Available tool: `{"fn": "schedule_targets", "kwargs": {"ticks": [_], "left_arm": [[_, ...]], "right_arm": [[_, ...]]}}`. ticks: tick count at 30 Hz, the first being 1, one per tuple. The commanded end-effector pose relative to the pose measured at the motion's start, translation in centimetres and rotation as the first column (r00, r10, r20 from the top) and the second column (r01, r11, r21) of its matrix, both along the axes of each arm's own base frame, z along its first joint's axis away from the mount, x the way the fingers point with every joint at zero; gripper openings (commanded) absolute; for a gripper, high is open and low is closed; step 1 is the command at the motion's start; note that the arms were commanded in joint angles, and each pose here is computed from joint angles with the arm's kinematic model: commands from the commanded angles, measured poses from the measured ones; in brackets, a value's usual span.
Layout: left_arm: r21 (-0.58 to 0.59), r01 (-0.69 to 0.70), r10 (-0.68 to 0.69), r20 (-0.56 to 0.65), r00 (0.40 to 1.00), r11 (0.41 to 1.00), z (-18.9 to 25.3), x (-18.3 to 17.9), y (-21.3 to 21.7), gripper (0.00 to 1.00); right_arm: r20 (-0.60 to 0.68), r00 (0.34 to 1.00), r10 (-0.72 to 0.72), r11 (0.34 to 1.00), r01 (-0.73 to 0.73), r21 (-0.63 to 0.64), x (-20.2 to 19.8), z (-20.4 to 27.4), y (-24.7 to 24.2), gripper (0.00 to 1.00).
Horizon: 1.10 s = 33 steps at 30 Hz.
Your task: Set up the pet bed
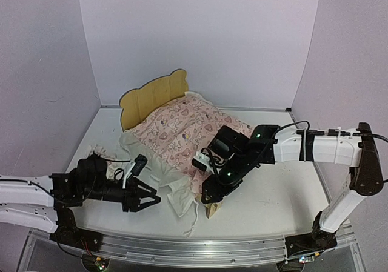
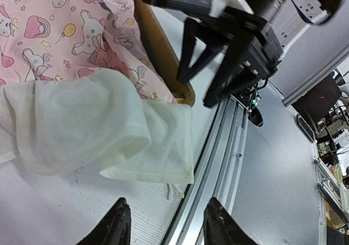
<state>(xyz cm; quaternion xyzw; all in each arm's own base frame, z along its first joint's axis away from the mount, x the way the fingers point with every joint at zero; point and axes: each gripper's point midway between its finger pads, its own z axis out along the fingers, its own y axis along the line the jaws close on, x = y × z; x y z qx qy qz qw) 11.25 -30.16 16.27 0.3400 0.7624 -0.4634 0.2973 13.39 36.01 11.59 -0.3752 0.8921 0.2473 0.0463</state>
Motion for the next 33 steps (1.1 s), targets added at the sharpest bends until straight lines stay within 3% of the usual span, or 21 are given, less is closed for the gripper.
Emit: {"fn": "schedule_targets", "kwargs": {"ticks": [1,3,6,11,16,20,25,33], "left_arm": [[-0.226,-0.047,0.108,0.269,0.957,0.973,1.9,-0.5,1.0,0.51],[-0.248,-0.04,0.122,0.328,0.937,0.968,1.1,-0.7,1.3,0.52],[-0.192,-0.032,0.102,0.367,0.924,0.981,-0.1,-0.3,0.4,0.51],[-0.128,-0.034,0.077,0.348,0.934,0.991,-2.3,0.4,-1.3,0.42],[-0.134,-0.068,0.112,0.349,0.931,0.989,-3.4,1.3,-2.1,0.35],[-0.177,-0.067,0.137,0.419,0.898,0.982,-3.7,2.1,-3.2,0.37],[-0.255,-0.054,0.178,0.496,0.85,0.965,-3.4,2.9,-4.6,0.39],[-0.263,-0.193,0.307,0.523,0.795,0.945,-6.5,6.7,-6.8,0.42]], "right_arm": [[0.222,0.975,0.011,0.997,0.007,-0.077,2.9,1.0,-2.2,0.55],[0.252,0.966,0.057,0.997,-0.041,-0.066,3.1,0.6,-1.6,0.52],[0.29,0.951,0.108,0.994,-0.096,-0.056,3.7,-0.2,-0.5,0.51],[0.266,0.955,0.135,0.99,-0.118,-0.078,4.0,-2.3,1.5,0.46],[0.305,0.951,0.042,0.994,-0.009,-0.109,5.8,-3.3,1.6,0.24],[0.327,0.945,-0.027,0.998,0.045,-0.048,6.2,-1.0,1.7,0.01],[0.333,0.94,-0.067,0.997,0.049,0.061,5.9,3.1,2.3,0.0],[0.342,0.936,-0.089,0.986,0.033,0.165,5.9,7.2,3.4,0.0]]}}
